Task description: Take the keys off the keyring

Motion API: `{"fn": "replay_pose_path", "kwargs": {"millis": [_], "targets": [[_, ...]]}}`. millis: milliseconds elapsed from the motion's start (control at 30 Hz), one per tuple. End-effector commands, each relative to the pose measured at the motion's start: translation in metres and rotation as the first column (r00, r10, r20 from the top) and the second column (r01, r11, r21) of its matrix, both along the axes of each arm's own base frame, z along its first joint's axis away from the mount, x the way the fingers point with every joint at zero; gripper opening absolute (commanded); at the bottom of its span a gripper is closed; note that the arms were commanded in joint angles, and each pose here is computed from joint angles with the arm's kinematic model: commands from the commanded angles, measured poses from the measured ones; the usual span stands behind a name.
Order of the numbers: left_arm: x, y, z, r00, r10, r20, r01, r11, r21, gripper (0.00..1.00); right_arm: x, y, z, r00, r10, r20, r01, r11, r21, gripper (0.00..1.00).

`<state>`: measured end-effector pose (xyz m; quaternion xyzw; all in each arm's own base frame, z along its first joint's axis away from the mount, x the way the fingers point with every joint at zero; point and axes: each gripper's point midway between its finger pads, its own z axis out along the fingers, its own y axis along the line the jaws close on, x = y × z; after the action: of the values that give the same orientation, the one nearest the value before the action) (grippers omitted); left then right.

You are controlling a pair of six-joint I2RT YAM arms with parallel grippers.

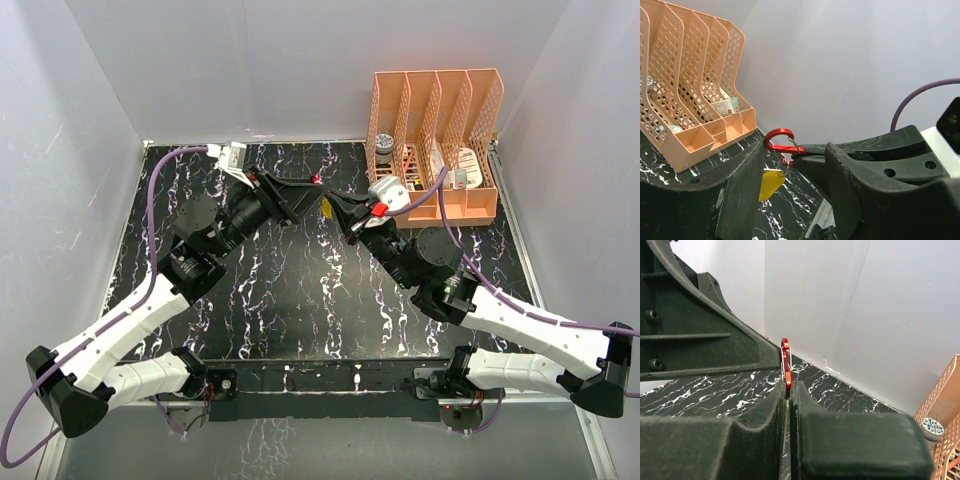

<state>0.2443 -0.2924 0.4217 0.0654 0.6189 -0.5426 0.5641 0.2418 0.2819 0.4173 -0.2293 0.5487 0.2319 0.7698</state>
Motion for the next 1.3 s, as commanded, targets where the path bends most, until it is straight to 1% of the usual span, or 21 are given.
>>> {"fn": "replay_pose_path", "kwargs": {"millis": [0,200,333,500,800,933,1133,1267], "targets": [[-0.007,-0.004,0.012,0.998,-0.053,0.026,0.054,0.998,-0.04,0.48,-0.001,-0.004,0.015,0.999,-0.015,0.039,0.013,0.998,0.057,0.0],[-0.004,-0.012,0.002,0.997,-0.074,-0.01,0.074,0.997,-0.028,0.48,0.0,-0.008,0.012,0.998,-0.034,0.058,0.03,0.998,0.058,0.0],[-0.004,-0.013,0.005,0.997,-0.08,-0.009,0.08,0.996,-0.034,0.48,0.002,-0.006,0.011,0.997,-0.04,0.06,0.037,0.998,0.045,0.0],[-0.005,-0.014,0.005,0.996,-0.089,-0.021,0.088,0.996,-0.026,0.45,0.004,-0.007,0.011,0.996,-0.051,0.069,0.049,0.998,0.039,0.0],[-0.001,-0.005,0.004,0.999,-0.033,-0.029,0.034,0.999,0.009,0.43,0.006,-0.011,0.011,0.995,-0.074,0.073,0.074,0.997,0.0,0.0],[-0.001,-0.005,0.005,0.999,-0.034,-0.031,0.035,0.999,0.014,0.42,0.008,-0.013,0.009,0.993,-0.092,0.074,0.094,0.995,-0.018,0.0],[0.0,-0.009,0.005,0.998,-0.049,-0.038,0.049,0.999,0.006,0.34,0.009,-0.015,0.007,0.992,-0.102,0.073,0.104,0.994,-0.025,0.0],[0.0,-0.012,0.007,0.998,-0.063,-0.031,0.063,0.998,-0.008,0.33,0.008,-0.014,0.005,0.993,-0.097,0.072,0.099,0.995,-0.028,0.0]]}}
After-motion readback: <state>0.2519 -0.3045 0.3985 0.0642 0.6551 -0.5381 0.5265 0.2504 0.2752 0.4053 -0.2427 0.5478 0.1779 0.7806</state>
